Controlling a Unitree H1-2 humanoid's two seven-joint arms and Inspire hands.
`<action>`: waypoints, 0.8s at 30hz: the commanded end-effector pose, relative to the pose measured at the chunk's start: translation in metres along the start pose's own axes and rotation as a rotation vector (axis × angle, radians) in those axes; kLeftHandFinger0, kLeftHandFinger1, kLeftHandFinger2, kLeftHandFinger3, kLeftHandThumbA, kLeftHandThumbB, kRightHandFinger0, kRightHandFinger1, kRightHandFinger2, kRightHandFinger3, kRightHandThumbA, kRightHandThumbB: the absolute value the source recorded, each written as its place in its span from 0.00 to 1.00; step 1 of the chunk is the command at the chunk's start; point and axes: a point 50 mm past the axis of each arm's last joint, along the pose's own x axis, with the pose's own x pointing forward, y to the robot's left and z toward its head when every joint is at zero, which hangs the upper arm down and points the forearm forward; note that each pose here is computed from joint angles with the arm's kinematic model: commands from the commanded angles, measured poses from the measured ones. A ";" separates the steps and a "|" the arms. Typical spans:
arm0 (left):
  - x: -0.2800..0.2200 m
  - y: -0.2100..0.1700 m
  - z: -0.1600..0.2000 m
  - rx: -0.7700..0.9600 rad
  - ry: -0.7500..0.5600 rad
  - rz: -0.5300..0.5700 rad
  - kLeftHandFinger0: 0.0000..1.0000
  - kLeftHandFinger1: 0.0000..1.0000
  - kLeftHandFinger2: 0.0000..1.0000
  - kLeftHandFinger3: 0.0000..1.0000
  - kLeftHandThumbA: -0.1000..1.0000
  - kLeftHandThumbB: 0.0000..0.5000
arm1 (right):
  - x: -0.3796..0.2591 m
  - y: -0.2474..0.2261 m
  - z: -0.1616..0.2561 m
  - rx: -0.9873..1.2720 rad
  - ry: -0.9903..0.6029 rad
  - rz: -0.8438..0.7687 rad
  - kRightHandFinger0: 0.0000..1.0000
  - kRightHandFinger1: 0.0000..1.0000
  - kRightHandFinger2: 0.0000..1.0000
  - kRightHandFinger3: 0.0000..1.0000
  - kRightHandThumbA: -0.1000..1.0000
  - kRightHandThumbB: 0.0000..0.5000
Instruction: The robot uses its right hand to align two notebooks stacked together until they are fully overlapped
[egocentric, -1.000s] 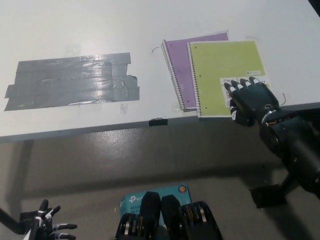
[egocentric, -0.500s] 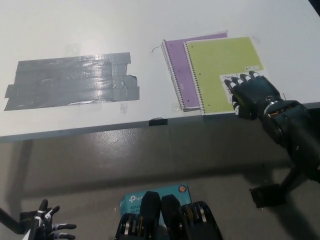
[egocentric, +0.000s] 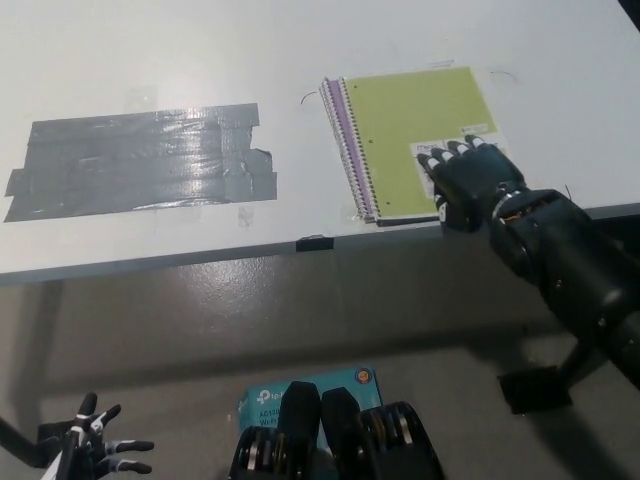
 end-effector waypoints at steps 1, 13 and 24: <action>-0.002 0.006 0.009 0.031 -0.033 -0.014 0.35 0.45 0.56 1.00 1.00 1.00 | 0.006 -0.012 0.011 -0.045 -0.048 0.002 1.00 1.00 1.00 1.00 1.00 1.00; -0.001 0.003 0.012 0.037 -0.030 -0.019 0.38 0.45 0.55 1.00 1.00 1.00 | 0.006 -0.008 0.007 -0.076 -0.043 0.010 1.00 1.00 1.00 1.00 1.00 1.00; -0.001 0.004 0.012 0.061 -0.038 -0.029 0.38 0.49 0.56 1.00 1.00 1.00 | 0.003 -0.009 -0.011 -0.078 -0.034 0.003 1.00 1.00 1.00 1.00 1.00 1.00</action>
